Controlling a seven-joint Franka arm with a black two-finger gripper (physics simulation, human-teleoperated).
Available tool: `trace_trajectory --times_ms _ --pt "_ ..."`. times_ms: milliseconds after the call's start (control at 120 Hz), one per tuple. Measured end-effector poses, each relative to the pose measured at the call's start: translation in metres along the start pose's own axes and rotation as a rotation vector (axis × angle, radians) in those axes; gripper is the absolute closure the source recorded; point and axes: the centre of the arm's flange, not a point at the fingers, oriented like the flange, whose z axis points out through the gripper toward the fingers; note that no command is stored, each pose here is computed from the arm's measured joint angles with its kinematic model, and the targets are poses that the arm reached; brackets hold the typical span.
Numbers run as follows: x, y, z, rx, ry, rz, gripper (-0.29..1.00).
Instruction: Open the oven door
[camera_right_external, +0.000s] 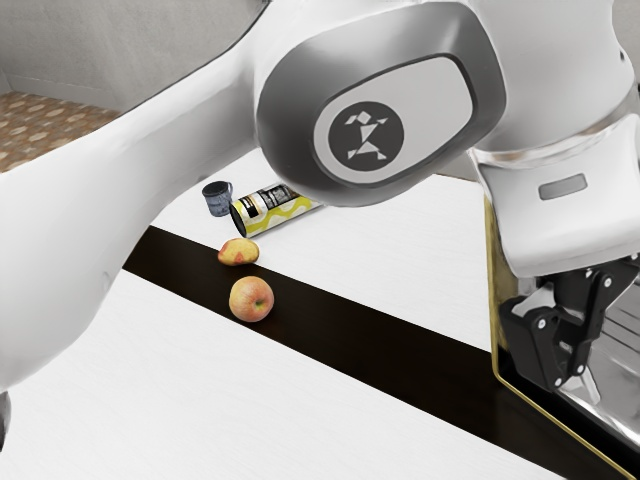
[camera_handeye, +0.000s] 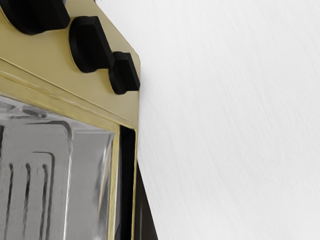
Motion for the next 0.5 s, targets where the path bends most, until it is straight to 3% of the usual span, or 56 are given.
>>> trace_trajectory --times_ms 500 --pt "-0.028 -0.024 0.012 0.032 -0.030 -0.027 0.00"
